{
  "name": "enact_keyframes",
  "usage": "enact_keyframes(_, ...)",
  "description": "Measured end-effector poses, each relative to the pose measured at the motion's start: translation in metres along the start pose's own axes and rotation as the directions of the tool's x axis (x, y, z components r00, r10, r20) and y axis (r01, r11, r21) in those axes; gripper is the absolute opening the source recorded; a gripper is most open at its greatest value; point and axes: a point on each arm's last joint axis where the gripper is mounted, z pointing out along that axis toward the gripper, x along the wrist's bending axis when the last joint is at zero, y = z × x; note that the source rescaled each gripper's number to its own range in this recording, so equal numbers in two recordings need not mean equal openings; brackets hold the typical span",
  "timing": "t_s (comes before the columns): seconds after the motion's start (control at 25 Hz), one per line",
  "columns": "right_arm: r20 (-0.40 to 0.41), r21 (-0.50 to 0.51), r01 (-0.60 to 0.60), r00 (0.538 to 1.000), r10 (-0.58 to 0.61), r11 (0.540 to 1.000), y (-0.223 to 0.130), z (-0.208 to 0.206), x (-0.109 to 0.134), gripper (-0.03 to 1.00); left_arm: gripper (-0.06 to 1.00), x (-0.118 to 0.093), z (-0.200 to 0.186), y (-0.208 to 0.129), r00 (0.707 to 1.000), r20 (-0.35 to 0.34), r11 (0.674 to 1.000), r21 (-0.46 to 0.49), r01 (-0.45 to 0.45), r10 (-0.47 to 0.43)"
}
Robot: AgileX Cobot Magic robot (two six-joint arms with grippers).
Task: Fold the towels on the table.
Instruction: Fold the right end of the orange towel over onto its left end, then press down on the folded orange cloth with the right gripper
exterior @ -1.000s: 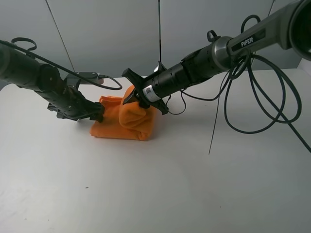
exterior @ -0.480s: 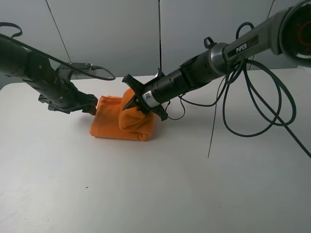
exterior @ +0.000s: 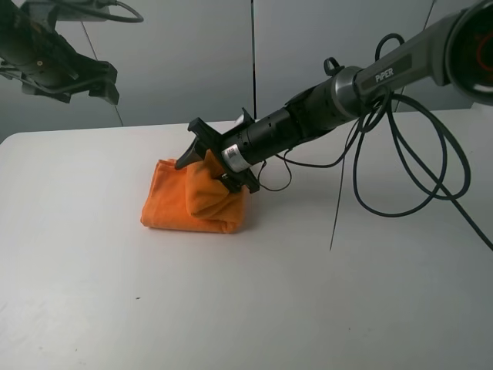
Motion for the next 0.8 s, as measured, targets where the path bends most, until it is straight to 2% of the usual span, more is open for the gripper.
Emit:
enact_keyframes(0.08,-0.037,0.002,0.023,0.999,-0.023,1.000,-0.001,-0.007,0.012,0.97,0.99,0.002,-0.014,0.012,1.000,-0.012,1.000,-0.020,-0.004,0.003)
enact_keyframes(0.16,-0.064,-0.013,0.033,0.997,-0.033,0.999,-0.001,-0.013,0.024,0.99,0.99,0.004,-0.027,0.025,1.000,-0.021,0.999,-0.045,-0.005,0.004)
enact_keyframes(0.4,-0.111,-0.025,0.046,0.993,-0.048,0.999,-0.008,-0.020,0.049,1.00,0.99,0.005,-0.050,0.047,1.000,-0.031,0.995,-0.098,-0.005,0.002)
enact_keyframes(0.8,-0.079,0.032,0.096,0.992,-0.093,0.995,-0.046,0.015,0.067,1.00,0.99,0.006,-0.052,0.047,0.999,-0.037,0.997,-0.070,-0.023,0.021)
